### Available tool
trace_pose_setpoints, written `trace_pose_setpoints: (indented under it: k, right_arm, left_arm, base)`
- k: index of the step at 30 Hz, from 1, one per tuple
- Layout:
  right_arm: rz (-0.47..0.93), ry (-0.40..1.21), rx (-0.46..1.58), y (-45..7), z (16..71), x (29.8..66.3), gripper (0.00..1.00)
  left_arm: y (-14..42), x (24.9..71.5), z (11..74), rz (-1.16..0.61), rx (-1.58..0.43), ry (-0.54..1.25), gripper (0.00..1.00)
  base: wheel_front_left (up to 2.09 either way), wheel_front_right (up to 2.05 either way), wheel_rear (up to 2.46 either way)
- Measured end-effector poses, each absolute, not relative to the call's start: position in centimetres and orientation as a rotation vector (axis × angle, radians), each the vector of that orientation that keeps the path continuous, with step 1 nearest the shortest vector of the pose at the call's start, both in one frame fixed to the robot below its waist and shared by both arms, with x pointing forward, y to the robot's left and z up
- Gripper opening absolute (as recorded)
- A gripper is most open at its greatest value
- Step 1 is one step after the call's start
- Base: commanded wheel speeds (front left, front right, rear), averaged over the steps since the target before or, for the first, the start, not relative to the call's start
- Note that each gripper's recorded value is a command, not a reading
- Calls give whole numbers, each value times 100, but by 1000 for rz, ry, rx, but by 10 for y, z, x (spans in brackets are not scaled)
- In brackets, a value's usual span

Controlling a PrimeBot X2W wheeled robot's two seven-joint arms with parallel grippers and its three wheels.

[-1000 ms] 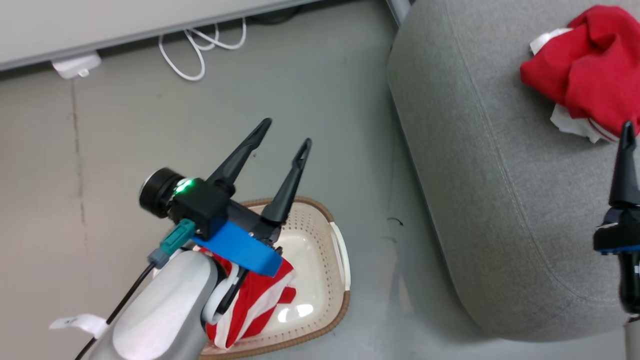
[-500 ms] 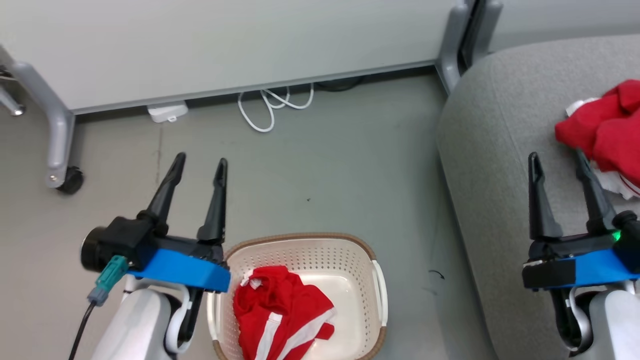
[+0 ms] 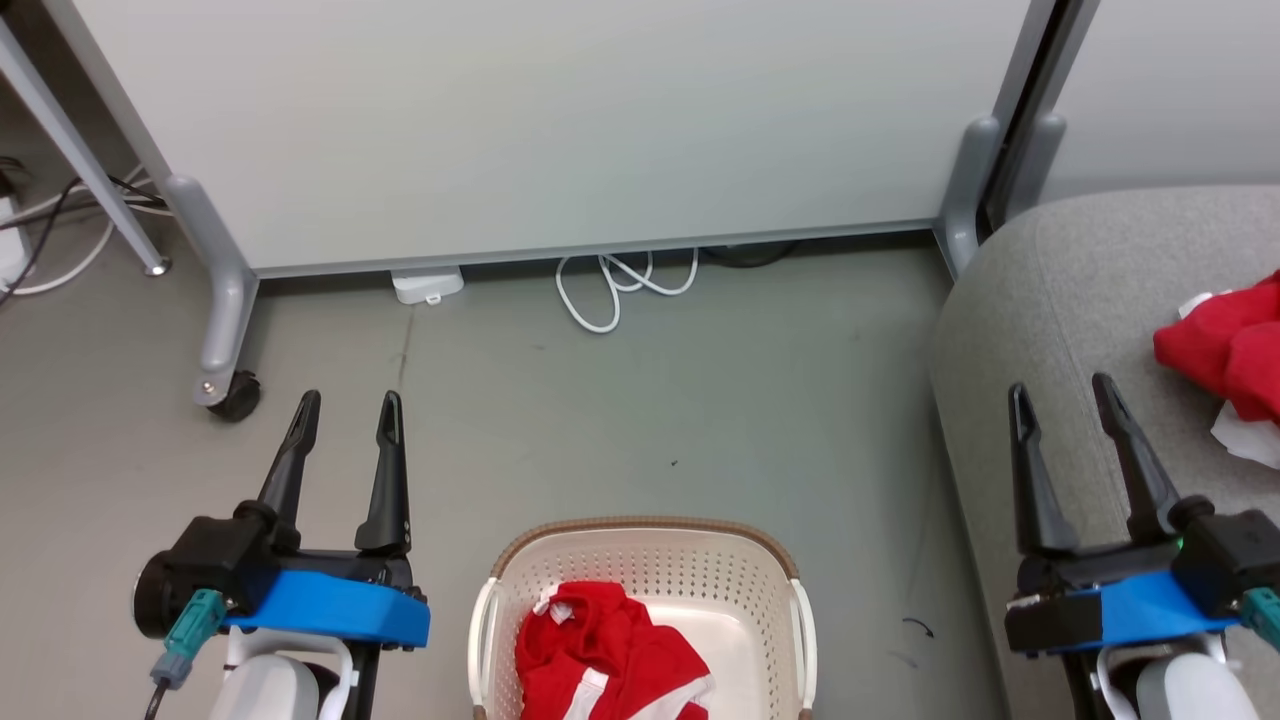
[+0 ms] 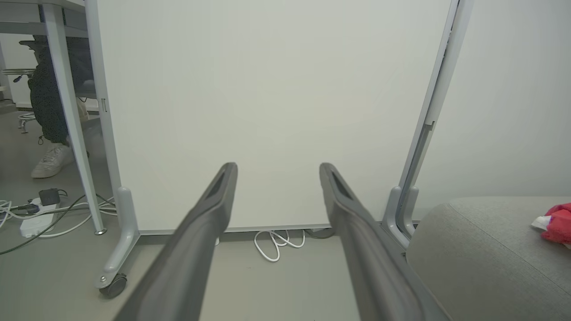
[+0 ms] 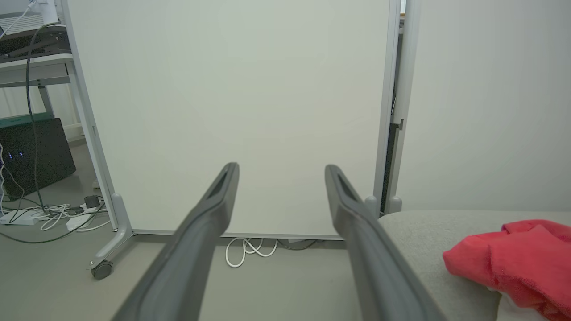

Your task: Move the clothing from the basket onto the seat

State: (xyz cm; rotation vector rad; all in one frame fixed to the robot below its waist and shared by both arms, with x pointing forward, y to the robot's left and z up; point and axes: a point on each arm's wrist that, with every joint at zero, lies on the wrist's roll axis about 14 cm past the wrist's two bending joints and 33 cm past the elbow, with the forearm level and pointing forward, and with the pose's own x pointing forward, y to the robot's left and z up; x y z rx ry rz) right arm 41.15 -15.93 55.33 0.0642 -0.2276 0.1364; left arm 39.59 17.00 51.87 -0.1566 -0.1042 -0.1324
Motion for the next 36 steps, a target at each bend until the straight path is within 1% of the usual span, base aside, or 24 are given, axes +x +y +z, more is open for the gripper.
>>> trace_pose_setpoints:
  k: [5, 12, 36]
  right_arm:
    - [143, -200, 61, -155, 544, 400, 100]
    - [131, -167, 82, -158, 533, 394, 100]
    - [132, -156, 99, -157, 529, 394, 100]
  left_arm:
    - [174, 386, 523, -114, -157, -119, 100]
    - [174, 386, 522, -108, -159, -120, 100]
    - [169, 387, 518, -126, -154, -107, 100]
  base:
    - [0, 0, 0]
    - [0, 0, 0]
    - [0, 0, 0]
